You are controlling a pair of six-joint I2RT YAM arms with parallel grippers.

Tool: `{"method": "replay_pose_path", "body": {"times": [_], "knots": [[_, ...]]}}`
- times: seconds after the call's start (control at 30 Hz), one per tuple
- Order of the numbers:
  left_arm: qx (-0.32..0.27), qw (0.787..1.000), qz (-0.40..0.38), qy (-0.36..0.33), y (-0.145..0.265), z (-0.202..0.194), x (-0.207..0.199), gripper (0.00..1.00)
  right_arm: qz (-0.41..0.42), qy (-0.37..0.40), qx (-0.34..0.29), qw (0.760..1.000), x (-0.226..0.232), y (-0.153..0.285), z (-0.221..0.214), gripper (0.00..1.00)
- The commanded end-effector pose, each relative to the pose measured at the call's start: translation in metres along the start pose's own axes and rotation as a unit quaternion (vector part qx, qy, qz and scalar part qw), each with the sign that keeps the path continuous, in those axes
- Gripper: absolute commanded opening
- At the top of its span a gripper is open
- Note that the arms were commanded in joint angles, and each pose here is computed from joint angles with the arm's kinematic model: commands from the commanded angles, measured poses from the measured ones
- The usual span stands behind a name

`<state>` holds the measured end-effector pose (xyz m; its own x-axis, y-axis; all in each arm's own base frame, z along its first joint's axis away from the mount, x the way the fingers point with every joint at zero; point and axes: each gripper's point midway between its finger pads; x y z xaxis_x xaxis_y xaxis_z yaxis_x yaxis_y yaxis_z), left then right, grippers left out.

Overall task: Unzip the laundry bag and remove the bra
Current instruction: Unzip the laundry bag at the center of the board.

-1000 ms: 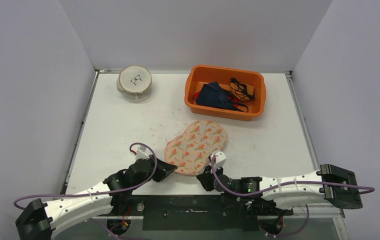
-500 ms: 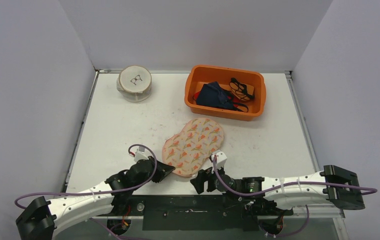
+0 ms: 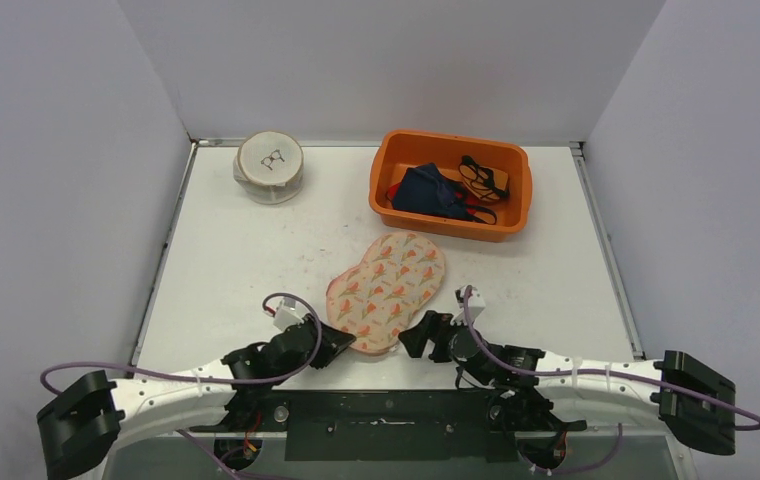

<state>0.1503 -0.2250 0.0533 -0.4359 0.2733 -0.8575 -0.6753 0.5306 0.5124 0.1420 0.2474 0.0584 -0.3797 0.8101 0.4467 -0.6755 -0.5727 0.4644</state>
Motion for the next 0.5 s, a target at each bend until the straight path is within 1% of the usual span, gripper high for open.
{"method": "replay_pose_path", "body": {"times": [0.0, 0.03, 0.1, 0.17, 0.23, 0.3, 0.37, 0.47], "knots": [[0.007, 0.999, -0.03, -0.03, -0.011, -0.019, -0.034, 0.35, 0.026, -0.035, -0.043, 0.998, 0.017, 0.003, 0.033, 0.88], [0.016, 0.998, -0.022, -0.048, -0.015, -0.026, -0.037, 0.46, 0.017, -0.026, -0.049, 0.998, 0.015, 0.005, 0.038, 0.88], [0.037, 0.996, -0.003, -0.086, -0.02, -0.042, -0.038, 0.63, -0.004, -0.009, -0.06, 0.998, 0.008, 0.009, 0.047, 0.88], [0.051, 0.991, 0.022, -0.122, -0.022, -0.053, -0.04, 0.74, -0.021, 0.004, -0.064, 0.998, 0.0, 0.013, 0.051, 0.88], [0.057, 0.985, 0.034, -0.16, -0.016, -0.057, -0.042, 0.78, -0.033, 0.012, -0.07, 0.997, -0.006, 0.018, 0.056, 0.88], [0.039, 0.978, 0.045, -0.199, -0.005, -0.049, -0.044, 0.8, -0.044, 0.022, -0.071, 0.996, -0.012, 0.021, 0.057, 0.88], [0.008, 0.971, 0.044, -0.235, 0.008, -0.031, -0.051, 0.82, -0.048, 0.028, -0.076, 0.996, -0.016, 0.023, 0.059, 0.88], [-0.051, 0.957, 0.027, -0.285, 0.027, 0.002, -0.069, 0.91, -0.047, 0.038, -0.075, 0.995, -0.017, 0.023, 0.058, 0.87]]}}
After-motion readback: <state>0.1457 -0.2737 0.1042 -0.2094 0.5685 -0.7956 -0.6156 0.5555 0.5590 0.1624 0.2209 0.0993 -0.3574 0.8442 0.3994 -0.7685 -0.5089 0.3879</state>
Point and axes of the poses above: each gripper's point midway between its finger pads, its own y axis back along the fingers, its own x axis along the line the jaws close on, z = x × y, and after that the axes turned 12 degrees about y, right-handed
